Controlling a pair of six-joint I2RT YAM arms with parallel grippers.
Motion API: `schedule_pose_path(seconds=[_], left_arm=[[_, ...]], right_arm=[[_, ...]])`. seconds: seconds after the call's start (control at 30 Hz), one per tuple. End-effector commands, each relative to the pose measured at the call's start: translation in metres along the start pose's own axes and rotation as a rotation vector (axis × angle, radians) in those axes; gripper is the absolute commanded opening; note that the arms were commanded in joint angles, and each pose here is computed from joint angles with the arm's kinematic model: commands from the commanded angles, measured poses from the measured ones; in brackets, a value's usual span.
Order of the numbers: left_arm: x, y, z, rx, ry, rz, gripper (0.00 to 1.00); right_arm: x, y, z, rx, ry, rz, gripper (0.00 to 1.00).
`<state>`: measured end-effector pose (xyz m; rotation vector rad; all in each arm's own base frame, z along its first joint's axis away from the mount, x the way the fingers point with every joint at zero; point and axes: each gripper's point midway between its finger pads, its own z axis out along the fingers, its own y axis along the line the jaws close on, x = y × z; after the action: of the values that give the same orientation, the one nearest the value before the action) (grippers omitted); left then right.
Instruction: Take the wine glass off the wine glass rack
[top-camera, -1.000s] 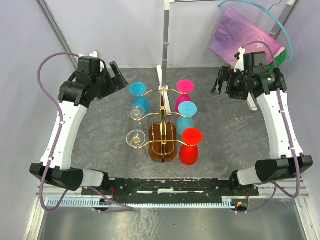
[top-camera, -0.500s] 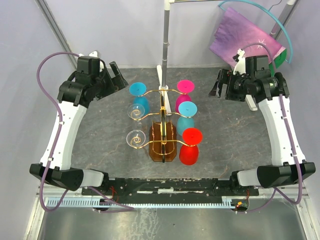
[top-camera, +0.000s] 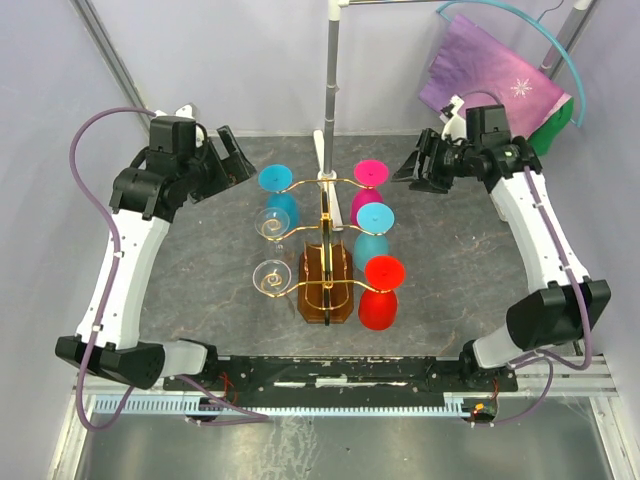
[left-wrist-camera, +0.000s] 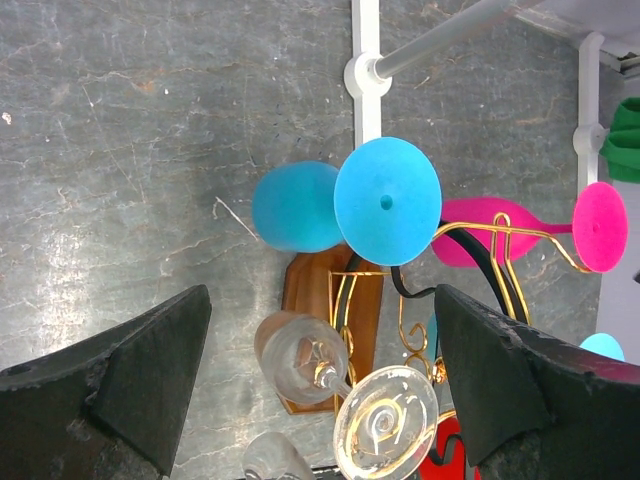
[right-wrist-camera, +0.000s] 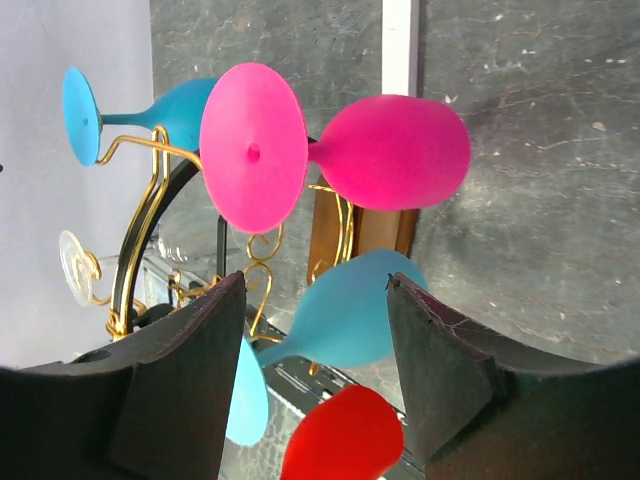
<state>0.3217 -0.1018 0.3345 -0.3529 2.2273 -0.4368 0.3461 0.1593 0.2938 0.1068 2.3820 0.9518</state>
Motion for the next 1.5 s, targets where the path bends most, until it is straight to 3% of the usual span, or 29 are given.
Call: schedule_pose_path(seconds=[0.0, 0.33, 0.63, 0.9, 1.1, 1.47], left_arm=[[-0.007, -0.012, -0.013, 0.063, -0.037, 0.0, 0.99], [-0.003, -0.007, -0.011, 0.046, -0.026, 0.009, 0.99], [-0.002, -0.006, -0.01, 0.041, -0.025, 0.016, 0.99], [-0.001, -0.006, -0.006, 0.04, -0.014, 0.023, 0.99], [0.0, -0.004, -0.004, 0.033, -0.009, 0.03, 0.99], [0.0, -0.006, 0.0, 0.037, -0.001, 0.033, 0.99]], right_arm=[[-0.01, 0.019, 0.017, -0.085, -0.016, -0.012, 0.67], [-0.02, 0.017, 0.045, -0.1, -0.011, 0.004, 0.51], [-0.024, 0.021, 0.062, -0.155, -0.013, 0.032, 0.45], [-0.029, 0.028, 0.064, -0.197, -0.031, 0.035, 0.14], [-0.032, 0.035, 0.058, -0.218, -0.061, 0.042, 0.01], [-0.032, 0.052, 0.052, -0.299, -0.049, 0.112, 0.01]])
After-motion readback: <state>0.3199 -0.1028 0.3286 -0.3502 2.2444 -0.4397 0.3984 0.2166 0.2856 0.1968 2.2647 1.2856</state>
